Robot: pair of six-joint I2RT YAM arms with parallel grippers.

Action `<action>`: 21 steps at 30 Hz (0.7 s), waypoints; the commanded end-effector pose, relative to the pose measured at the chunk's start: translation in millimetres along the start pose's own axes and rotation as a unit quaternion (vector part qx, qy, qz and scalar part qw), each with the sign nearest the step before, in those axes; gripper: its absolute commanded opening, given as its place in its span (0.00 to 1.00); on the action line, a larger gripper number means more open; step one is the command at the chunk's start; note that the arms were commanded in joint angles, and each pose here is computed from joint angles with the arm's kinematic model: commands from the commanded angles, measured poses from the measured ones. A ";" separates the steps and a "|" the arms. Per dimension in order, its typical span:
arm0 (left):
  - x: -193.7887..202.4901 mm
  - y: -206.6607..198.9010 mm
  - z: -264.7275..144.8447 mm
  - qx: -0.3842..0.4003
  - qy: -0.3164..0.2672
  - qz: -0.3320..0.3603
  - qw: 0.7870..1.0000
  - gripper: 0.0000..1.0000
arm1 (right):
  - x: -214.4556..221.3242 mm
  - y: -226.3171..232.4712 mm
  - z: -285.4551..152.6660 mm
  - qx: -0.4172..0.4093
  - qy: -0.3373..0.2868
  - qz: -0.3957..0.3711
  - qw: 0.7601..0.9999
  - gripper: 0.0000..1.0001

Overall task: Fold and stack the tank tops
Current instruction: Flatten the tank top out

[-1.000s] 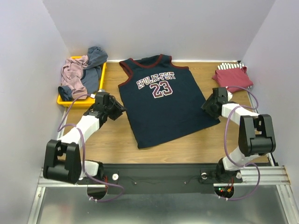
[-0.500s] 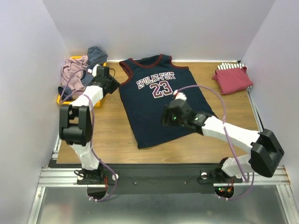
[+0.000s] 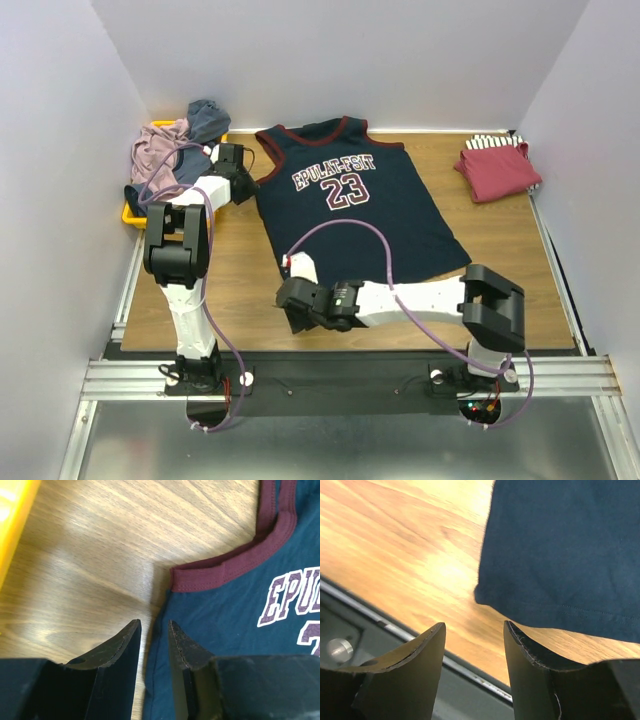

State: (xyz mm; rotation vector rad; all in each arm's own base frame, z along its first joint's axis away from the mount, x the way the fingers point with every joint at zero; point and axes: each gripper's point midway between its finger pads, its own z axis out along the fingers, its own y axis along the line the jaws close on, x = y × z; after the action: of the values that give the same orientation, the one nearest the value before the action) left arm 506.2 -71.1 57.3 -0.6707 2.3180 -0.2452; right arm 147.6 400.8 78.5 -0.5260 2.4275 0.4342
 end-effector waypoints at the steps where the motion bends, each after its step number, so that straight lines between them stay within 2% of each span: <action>1: -25.9 -12.4 -12.2 0.010 -0.039 0.023 0.999 0.39 | -10.0 -4.6 4.9 0.041 -0.024 0.004 0.999 0.56; 10: -20.6 -14.1 -4.6 0.015 -0.034 0.024 0.999 0.40 | -13.2 -8.0 26.3 0.080 -0.037 -0.006 0.996 0.56; 21: -18.1 -15.3 -2.3 0.015 -0.033 0.024 0.999 0.39 | -10.8 -2.1 30.9 0.108 -0.049 -0.015 0.993 0.57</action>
State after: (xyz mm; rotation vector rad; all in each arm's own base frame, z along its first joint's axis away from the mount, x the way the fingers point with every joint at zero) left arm 509.2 -74.3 59.5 -0.6207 2.3091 -0.2334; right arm 170.2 405.2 54.4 -0.4755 2.3730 0.1937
